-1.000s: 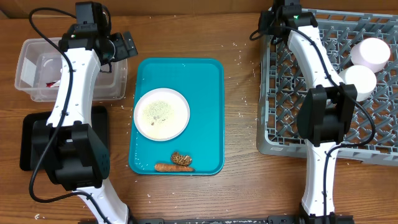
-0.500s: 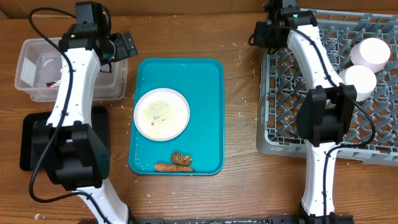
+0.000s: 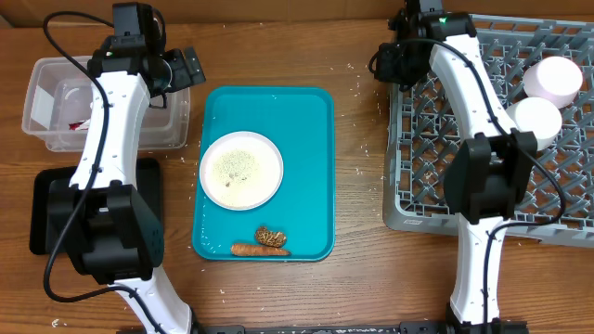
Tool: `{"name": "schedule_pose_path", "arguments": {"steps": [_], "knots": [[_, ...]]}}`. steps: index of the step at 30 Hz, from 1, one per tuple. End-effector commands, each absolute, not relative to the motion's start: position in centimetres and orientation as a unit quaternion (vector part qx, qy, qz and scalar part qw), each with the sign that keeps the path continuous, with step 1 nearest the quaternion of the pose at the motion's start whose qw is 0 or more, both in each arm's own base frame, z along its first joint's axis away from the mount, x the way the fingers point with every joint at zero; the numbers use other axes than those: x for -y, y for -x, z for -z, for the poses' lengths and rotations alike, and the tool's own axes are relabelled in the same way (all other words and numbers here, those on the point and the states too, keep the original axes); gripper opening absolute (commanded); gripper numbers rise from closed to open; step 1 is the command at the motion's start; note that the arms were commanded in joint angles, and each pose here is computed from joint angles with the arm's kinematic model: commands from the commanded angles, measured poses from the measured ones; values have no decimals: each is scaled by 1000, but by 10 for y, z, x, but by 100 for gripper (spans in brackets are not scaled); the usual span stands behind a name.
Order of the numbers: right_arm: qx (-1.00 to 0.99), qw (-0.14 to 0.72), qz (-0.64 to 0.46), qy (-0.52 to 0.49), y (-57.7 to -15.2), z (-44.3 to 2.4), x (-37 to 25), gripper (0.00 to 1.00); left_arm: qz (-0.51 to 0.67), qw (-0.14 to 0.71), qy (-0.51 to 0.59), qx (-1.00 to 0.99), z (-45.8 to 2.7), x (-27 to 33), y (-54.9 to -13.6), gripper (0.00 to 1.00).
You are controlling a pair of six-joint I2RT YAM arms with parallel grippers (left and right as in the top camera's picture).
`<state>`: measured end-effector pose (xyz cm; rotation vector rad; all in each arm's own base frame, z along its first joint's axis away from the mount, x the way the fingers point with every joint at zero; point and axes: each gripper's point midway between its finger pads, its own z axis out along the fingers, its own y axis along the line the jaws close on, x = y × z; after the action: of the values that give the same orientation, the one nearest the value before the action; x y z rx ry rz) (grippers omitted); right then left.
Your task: Sort waste into correct bins and load items into the dishwasher
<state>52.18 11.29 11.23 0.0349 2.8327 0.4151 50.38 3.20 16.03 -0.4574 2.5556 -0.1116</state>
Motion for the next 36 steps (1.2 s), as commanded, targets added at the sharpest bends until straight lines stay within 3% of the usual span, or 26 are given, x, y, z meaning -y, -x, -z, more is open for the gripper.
{"name": "schedule_pose_path", "arguments": {"steps": [1,3,6,9,12,15,23,28,36], "knots": [[-976,179,-127,-6,-509,-171,-116,32,44,280,172,-943,-172,-29,-503,100],[-982,158,-101,-9,-498,-165,-110,38,44,280,172,-943,-172,-29,-503,100],[-989,104,-103,-7,-474,-152,-113,37,44,280,172,-943,-172,-29,-503,100],[-993,64,-103,-7,-455,-143,-115,31,44,280,172,-943,-172,-29,-503,100],[-996,13,-93,-9,-432,-134,-114,16,44,280,172,-943,-172,-29,-503,100],[-996,-24,-85,-25,-415,-131,-111,14,44,280,172,-943,-172,-29,-503,100],[-995,-63,-71,-34,-396,-128,-105,14,44,280,173,-943,-172,-29,-503,100],[-994,-79,-70,-39,-391,-112,-106,4,44,280,172,-943,-172,-29,-503,100],[-991,-105,-62,-52,-381,-83,-103,4,44,280,172,-943,-172,-29,-503,100]]}}
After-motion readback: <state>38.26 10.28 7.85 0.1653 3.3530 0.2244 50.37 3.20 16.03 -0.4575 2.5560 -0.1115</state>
